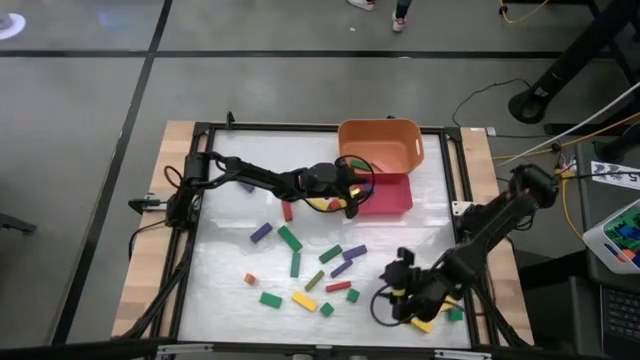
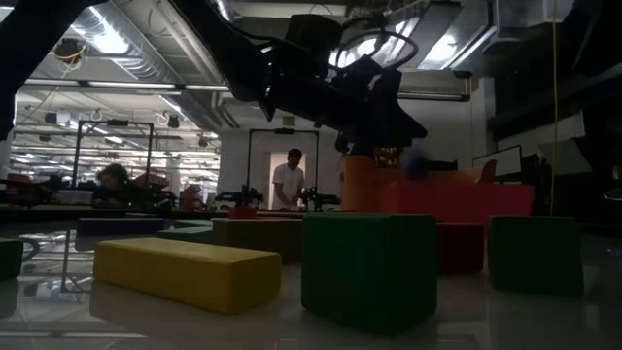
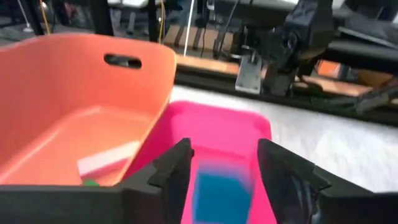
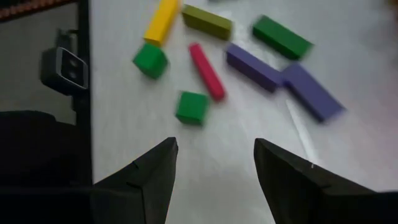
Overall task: Sort blocks by size
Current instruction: Put the blue square block into the red bin, then put the green square block into the red bin
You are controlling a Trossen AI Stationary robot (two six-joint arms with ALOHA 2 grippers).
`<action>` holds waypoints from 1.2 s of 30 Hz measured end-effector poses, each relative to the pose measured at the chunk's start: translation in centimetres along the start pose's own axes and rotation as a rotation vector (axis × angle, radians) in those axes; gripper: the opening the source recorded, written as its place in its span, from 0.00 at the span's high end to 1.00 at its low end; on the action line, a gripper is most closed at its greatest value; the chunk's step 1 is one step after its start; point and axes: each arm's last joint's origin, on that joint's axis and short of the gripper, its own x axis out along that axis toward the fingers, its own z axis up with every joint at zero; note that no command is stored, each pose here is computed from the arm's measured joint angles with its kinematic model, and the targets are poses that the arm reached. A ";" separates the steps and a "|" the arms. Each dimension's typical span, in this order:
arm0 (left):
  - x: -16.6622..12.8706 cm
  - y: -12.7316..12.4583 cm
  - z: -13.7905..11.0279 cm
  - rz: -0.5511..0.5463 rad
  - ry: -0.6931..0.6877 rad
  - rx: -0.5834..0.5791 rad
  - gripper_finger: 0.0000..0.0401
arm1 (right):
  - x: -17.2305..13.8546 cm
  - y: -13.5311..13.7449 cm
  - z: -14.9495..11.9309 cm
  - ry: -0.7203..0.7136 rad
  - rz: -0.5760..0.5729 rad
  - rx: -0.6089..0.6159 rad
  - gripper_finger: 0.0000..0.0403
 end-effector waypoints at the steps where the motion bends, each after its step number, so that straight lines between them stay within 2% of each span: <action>1: 0.0 0.1 -0.1 0.002 0.007 0.000 0.54 | 0.6 0.3 -0.1 -0.007 0.009 -0.005 0.46; 7: -0.1 0.1 0.1 0.002 0.003 0.000 0.45 | 3.9 1.8 -0.9 -0.037 0.037 0.007 0.46; 10: -0.5 0.0 0.9 -0.001 -0.007 0.012 0.44 | 5.3 2.2 -1.3 -0.055 0.031 0.010 0.46; 16: -2.3 -1.1 2.3 -0.027 0.101 0.121 0.45 | 7.3 2.9 -2.0 -0.078 0.052 0.025 0.46; 27: -6.0 -3.8 3.9 -0.092 0.284 0.212 0.47 | 9.2 2.4 -2.9 -0.162 -0.086 -0.021 0.46; 36: -7.1 -5.4 3.9 -0.131 0.327 0.233 0.48 | 10.7 2.4 -3.7 -0.165 -0.115 -0.055 0.46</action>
